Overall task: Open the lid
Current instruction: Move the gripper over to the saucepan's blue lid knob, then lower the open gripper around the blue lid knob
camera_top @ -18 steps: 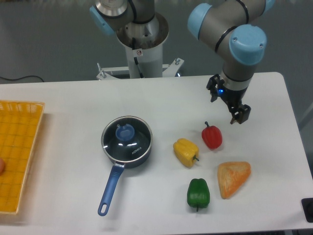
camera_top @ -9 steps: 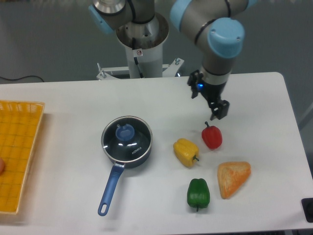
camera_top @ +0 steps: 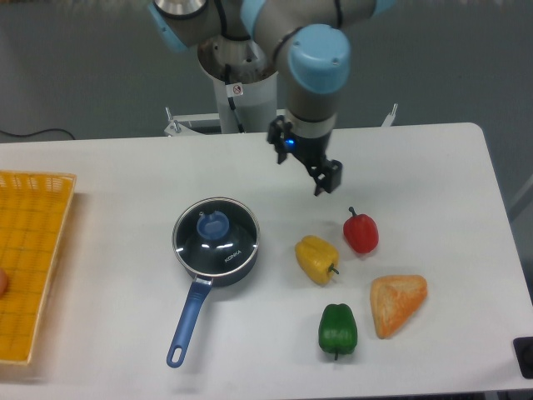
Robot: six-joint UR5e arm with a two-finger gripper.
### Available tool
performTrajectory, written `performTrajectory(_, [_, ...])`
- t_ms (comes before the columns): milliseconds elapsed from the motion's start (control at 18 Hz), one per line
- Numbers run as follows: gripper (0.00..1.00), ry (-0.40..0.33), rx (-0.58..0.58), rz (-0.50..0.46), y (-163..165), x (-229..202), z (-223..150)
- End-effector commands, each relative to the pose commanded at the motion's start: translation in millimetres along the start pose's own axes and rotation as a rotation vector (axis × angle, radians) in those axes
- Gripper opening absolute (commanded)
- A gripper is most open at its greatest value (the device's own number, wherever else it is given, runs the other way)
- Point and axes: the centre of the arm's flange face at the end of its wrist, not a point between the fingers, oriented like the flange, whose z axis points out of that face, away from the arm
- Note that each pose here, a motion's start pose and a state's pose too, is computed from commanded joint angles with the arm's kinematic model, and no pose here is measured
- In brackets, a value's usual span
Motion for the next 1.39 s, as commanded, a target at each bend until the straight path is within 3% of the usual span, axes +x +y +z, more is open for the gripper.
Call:
performTrajectory(222, [1.0,0.007,-0.014,-0.155,-35,38,10])
performTrajectory(667, [1.0,0.037,-0.035,-0.338,-59,51,31])
performTrajectory(944, [1.0,0.003,0.005,-0.471,-85,55,39])
performTrajectory(1389, [1.0,0.027,0.027,-0.562,-106,56,43])
